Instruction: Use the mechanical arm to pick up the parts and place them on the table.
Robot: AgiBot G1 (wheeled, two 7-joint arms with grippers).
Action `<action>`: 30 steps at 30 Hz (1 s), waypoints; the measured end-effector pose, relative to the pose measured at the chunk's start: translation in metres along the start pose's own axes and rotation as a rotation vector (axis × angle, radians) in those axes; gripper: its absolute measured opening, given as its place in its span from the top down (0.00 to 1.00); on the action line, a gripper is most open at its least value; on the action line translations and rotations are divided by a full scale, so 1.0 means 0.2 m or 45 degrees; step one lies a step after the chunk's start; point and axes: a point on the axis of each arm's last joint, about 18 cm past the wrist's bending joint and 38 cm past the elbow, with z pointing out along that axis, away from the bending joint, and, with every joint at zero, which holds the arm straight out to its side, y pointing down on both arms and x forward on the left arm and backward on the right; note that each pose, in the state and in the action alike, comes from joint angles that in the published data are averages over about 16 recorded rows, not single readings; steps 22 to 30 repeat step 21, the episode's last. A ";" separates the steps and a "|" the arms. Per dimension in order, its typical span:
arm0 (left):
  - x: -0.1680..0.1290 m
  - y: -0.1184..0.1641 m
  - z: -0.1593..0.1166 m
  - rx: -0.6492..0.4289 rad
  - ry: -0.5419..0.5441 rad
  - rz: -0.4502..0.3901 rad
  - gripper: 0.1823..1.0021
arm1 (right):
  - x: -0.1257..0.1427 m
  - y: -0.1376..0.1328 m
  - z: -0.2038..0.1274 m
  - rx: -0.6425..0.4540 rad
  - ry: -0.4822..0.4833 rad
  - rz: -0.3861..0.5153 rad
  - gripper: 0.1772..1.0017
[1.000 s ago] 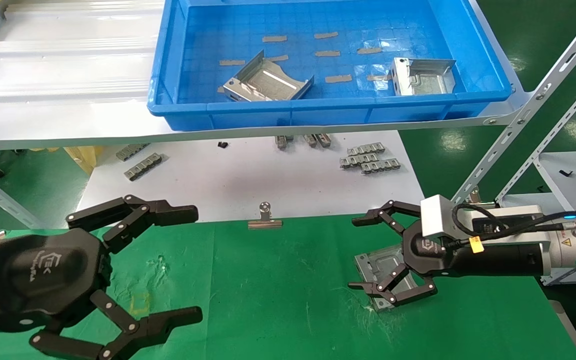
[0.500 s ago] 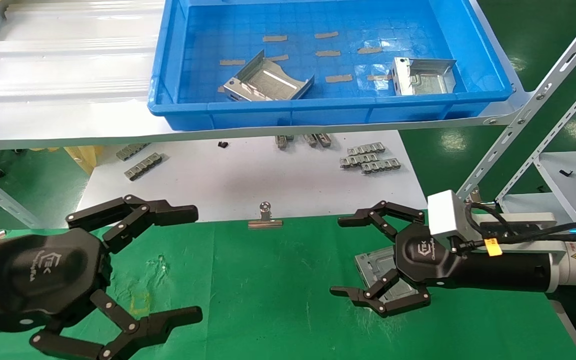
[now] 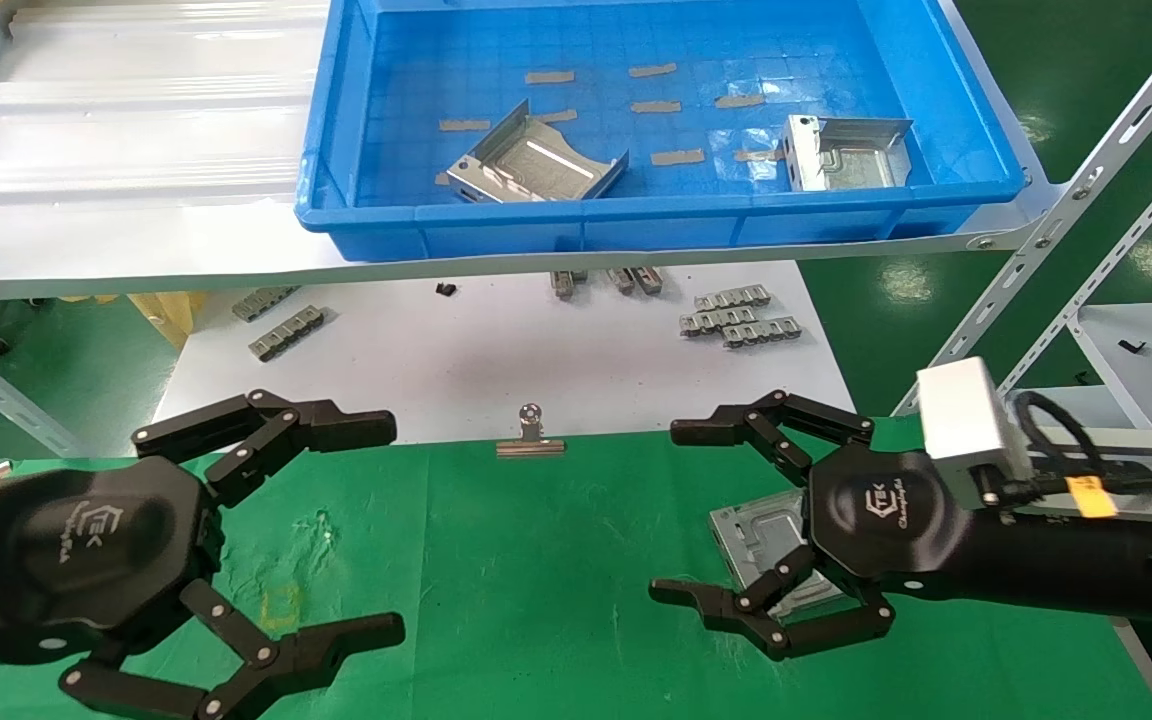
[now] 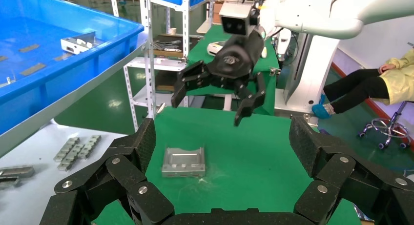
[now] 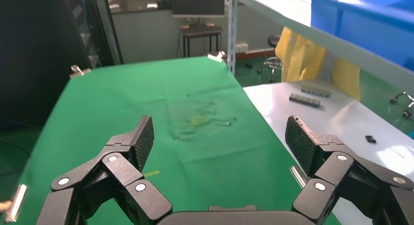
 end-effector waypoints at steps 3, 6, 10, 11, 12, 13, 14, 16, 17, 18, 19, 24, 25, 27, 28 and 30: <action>0.00 0.00 0.00 0.000 0.000 0.000 0.00 | -0.03 -0.04 -0.01 0.026 -0.002 0.012 0.00; 0.00 0.00 0.00 0.000 0.000 0.000 0.00 | -0.07 -0.08 -0.03 0.048 -0.005 0.022 0.00; 0.00 0.00 0.00 0.000 0.000 0.000 0.00 | -0.12 -0.14 -0.05 0.074 -0.012 0.034 0.00; 0.00 0.00 0.00 0.000 0.000 0.000 0.00 | -0.13 -0.15 -0.05 0.080 -0.013 0.037 0.00; 0.00 0.00 0.00 0.000 0.000 0.000 0.00 | -0.14 -0.16 -0.06 0.085 -0.015 0.039 0.00; 0.00 0.00 0.00 0.000 0.000 0.000 0.00 | -0.15 -0.18 -0.06 0.090 -0.018 0.042 0.00; 0.00 0.00 0.00 0.000 0.000 0.000 0.00 | -0.17 -0.19 -0.07 0.094 -0.020 0.044 0.00; 0.00 0.00 0.00 0.000 0.000 0.000 0.00 | -0.18 -0.20 -0.07 0.098 -0.022 0.046 0.00; 0.00 0.00 0.00 0.000 0.000 0.000 0.00 | -0.19 -0.21 -0.07 0.100 -0.023 0.047 0.00; 0.00 0.00 0.00 0.000 0.000 0.000 0.00 | -0.19 -0.22 -0.08 0.102 -0.024 0.048 0.00; 0.00 0.00 0.00 0.000 0.000 0.000 0.00 | -0.20 -0.22 -0.08 0.104 -0.026 0.049 0.00; 0.00 0.00 0.00 0.000 0.000 0.000 0.00 | -0.21 -0.24 -0.08 0.107 -0.028 0.051 0.00; 0.00 0.00 0.00 0.000 0.000 0.000 0.00 | -0.21 -0.24 -0.08 0.107 -0.028 0.051 0.00; 0.00 0.00 0.00 0.000 0.000 0.000 0.00 | -0.21 -0.24 -0.08 0.107 -0.028 0.051 0.00; 0.00 0.00 0.00 0.000 0.000 0.000 0.00 | -0.21 -0.24 -0.08 0.107 -0.028 0.051 0.00; 0.00 0.00 0.00 0.000 0.000 0.000 0.00 | -0.21 -0.24 -0.08 0.107 -0.028 0.051 0.00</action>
